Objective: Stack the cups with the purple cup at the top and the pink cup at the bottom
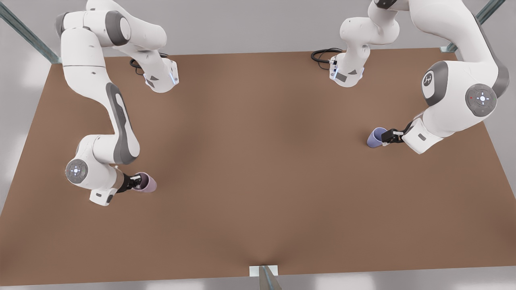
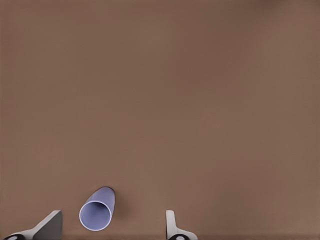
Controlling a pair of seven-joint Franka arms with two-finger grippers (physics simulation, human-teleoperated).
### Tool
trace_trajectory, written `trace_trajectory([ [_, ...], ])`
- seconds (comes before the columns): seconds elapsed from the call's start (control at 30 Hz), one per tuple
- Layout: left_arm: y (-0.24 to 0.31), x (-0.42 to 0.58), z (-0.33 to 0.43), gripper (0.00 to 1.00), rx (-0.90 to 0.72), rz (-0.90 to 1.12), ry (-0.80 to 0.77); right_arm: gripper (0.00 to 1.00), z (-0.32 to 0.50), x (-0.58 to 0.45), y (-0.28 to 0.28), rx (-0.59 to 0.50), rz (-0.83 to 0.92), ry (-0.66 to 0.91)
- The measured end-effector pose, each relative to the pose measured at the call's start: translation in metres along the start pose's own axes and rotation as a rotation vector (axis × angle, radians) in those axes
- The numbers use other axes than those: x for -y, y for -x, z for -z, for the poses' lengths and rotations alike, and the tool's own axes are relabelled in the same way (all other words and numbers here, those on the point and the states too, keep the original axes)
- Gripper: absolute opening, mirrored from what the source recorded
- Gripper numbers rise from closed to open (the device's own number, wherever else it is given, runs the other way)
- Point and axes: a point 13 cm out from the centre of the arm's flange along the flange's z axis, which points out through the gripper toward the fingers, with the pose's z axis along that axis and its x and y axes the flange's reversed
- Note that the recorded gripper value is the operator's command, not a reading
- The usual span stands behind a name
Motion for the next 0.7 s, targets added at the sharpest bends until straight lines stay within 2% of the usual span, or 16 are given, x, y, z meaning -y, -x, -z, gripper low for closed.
trace_trajectory([
  [0.17, -0.004, -0.002, -0.009, 1.00, -0.022, 0.002, 0.001, 0.21, 0.002, -0.096, 0.039, 0.008, 0.040, -0.001],
  [0.33, -0.028, -0.040, -0.073, 1.00, -0.124, 0.059, -0.009, 0.21, 0.007, -0.213, 0.072, 0.037, 0.063, 0.016],
  [0.5, -0.052, -0.091, -0.157, 1.00, -0.194, 0.086, -0.030, 0.21, 0.002, -0.335, 0.073, 0.037, 0.058, 0.019],
  [0.7, -0.054, -0.149, -0.217, 1.00, -0.175, 0.099, -0.038, 0.21, -0.020, -0.435, 0.083, 0.038, -0.008, 0.033],
])
